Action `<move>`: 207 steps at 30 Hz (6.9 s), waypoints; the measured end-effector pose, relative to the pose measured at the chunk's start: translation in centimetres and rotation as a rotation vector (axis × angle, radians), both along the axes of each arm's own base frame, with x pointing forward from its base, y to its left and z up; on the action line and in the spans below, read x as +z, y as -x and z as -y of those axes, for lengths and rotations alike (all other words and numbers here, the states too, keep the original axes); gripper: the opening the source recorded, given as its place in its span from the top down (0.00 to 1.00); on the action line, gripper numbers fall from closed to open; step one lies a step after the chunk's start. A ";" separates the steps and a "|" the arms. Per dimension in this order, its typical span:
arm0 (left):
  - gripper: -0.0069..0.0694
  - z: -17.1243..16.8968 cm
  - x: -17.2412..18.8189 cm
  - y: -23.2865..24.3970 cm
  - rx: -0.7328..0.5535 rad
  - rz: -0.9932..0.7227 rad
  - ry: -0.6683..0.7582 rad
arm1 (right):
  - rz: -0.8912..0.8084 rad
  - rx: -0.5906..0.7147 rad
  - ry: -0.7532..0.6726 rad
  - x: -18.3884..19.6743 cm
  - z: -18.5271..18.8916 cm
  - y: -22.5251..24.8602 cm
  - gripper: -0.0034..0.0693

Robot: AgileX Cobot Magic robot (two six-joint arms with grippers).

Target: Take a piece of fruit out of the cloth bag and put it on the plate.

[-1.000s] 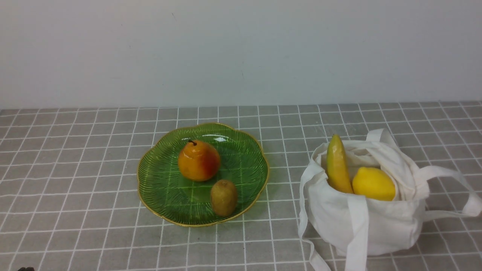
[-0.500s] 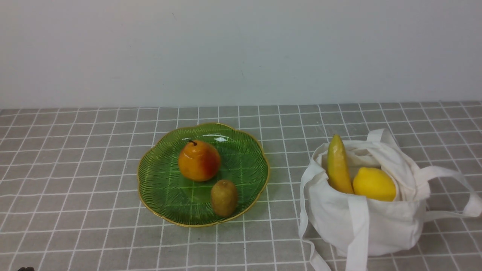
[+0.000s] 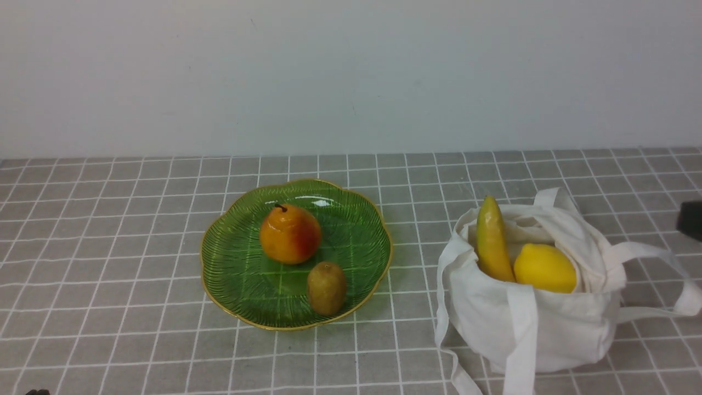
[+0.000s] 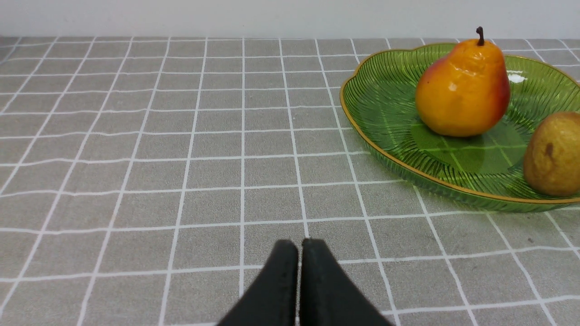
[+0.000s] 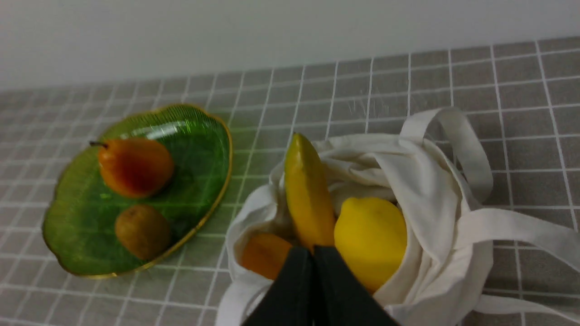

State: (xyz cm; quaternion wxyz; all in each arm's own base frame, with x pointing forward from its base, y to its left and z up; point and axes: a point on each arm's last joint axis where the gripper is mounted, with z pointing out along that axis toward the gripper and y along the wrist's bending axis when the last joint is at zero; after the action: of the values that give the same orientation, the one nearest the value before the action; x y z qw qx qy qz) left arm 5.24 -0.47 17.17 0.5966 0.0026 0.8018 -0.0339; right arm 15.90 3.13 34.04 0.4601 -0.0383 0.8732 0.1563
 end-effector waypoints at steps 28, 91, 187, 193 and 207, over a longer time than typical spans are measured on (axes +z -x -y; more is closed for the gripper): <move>0.92 0.0 0.0 0.0 0.000 0.000 0.000 | -0.420 0.216 0.193 -11.8 -2.8 -15.0 0.10; 0.92 0.0 0.0 0.0 0.000 0.000 0.000 | -0.403 0.335 0.481 -16.6 -4.6 -17.1 0.23; 0.92 0.0 0.0 0.0 0.000 0.000 0.000 | 0.526 -0.139 0.196 18.4 2.2 7.4 0.97; 0.92 0.0 0.0 0.0 0.000 0.000 0.000 | 0.831 -0.217 0.116 12.7 4.7 17.4 0.97; 0.92 0.0 0.0 0.0 0.000 -0.001 0.000 | 0.806 -0.180 0.073 -0.8 3.9 15.5 0.97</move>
State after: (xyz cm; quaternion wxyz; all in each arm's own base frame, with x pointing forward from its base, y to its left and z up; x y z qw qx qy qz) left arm 5.23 -0.47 17.16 0.5963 0.0026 0.8021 -0.0339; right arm 0.42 -0.77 33.25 0.7754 -0.0361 0.6278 0.0569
